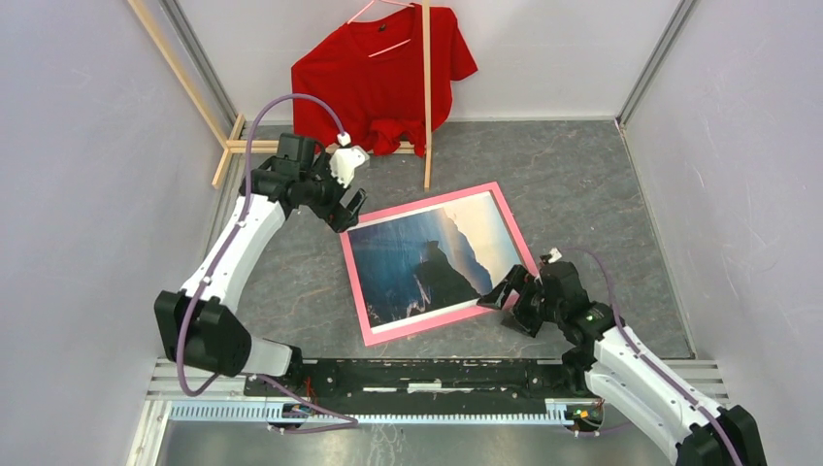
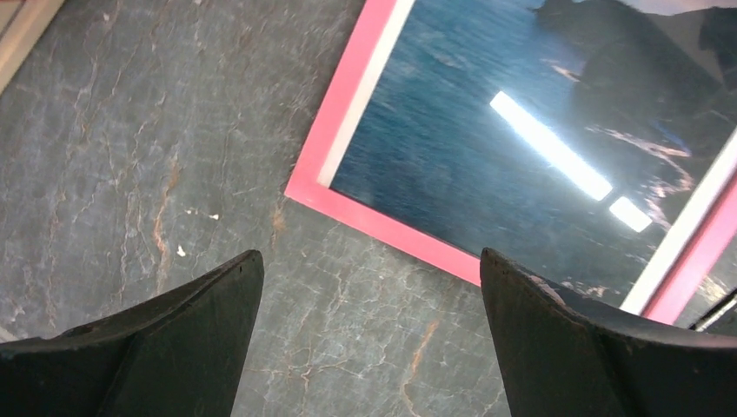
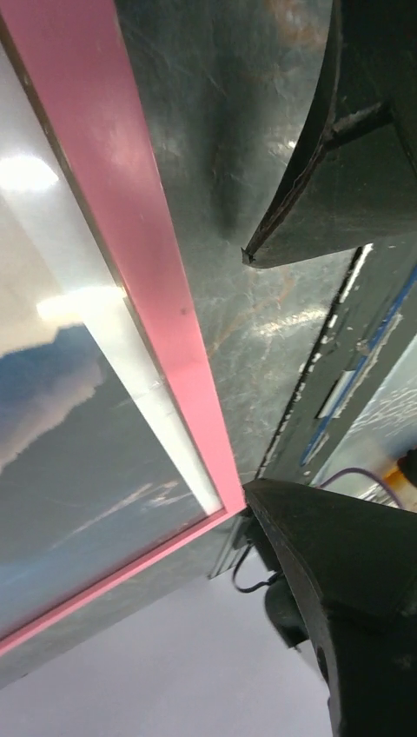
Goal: Put the photo into the frame
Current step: Turn over the photo frame at the center of the board, then reset both arms
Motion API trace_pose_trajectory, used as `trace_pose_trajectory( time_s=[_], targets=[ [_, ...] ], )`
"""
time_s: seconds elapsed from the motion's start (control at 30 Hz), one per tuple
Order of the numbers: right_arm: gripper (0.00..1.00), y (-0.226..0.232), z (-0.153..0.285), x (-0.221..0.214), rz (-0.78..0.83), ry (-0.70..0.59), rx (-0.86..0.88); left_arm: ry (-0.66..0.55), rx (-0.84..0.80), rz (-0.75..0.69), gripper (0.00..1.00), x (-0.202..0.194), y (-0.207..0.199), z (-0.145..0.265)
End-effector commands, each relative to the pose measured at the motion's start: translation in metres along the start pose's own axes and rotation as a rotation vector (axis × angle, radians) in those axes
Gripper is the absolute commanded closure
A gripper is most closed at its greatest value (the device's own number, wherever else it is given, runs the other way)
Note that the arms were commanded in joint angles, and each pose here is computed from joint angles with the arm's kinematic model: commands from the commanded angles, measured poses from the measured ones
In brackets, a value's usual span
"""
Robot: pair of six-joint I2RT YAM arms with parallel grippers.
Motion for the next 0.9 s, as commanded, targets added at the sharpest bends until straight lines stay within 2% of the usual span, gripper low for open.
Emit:
trace_pose_trajectory(
  time_s=[0.0, 0.07, 0.13, 0.3, 0.43, 0.53, 0.6, 0.7, 0.77, 0.87],
  targets=[
    [0.02, 0.022, 0.021, 0.008, 0.139, 0.087, 0.025, -0.019, 0.076, 0.085, 0.00, 0.006, 0.027, -0.010],
    [0.02, 0.036, 0.029, 0.018, 0.190, 0.072, 0.028, -0.020, 0.098, 0.113, 0.00, 0.004, 0.037, -0.012],
    [0.02, 0.049, 0.035, 0.036, 0.285, -0.006, 0.011, -0.026, 0.118, 0.152, 0.00, 0.001, 0.049, -0.014],
    [0.02, 0.072, 0.026, 0.111, 0.521, -0.215, -0.149, -0.066, 0.193, 0.253, 0.00, -0.018, 0.070, -0.027],
    [0.02, 0.057, 0.008, 0.181, 0.518, -0.320, -0.312, -0.061, 0.249, 0.264, 0.00, -0.040, 0.079, -0.042],
    [0.02, 0.022, 0.008, 0.218, 0.472, -0.445, -0.504, -0.059, 0.263, 0.314, 0.00, -0.055, 0.090, -0.055],
    [0.02, -0.003, 0.010, 0.229, 0.468, -0.588, -0.557, -0.083, 0.287, 0.373, 0.00, -0.064, 0.105, -0.061],
    [0.02, -0.041, 0.015, 0.218, 0.479, -0.735, -0.702, -0.151, 0.260, 0.455, 0.00, -0.077, 0.111, -0.077],
    [0.02, -0.064, 0.020, 0.206, 0.511, -0.760, -0.878, -0.217, 0.262, 0.502, 0.00, -0.081, 0.111, -0.087],
    [0.02, -0.082, 0.021, 0.195, 0.516, -0.747, -0.976, -0.319, 0.285, 0.551, 0.00, -0.085, 0.112, -0.097]
  ],
)
Point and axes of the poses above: each gripper's point midway between its finger pads, its own z axis back along the fingers, its own y axis along the line the jaws close on, x = y × z, the point moved 10 cm from there along z, back along the fingers, and after that the axes turned 14 degrees about z, right-handed, at the moved point
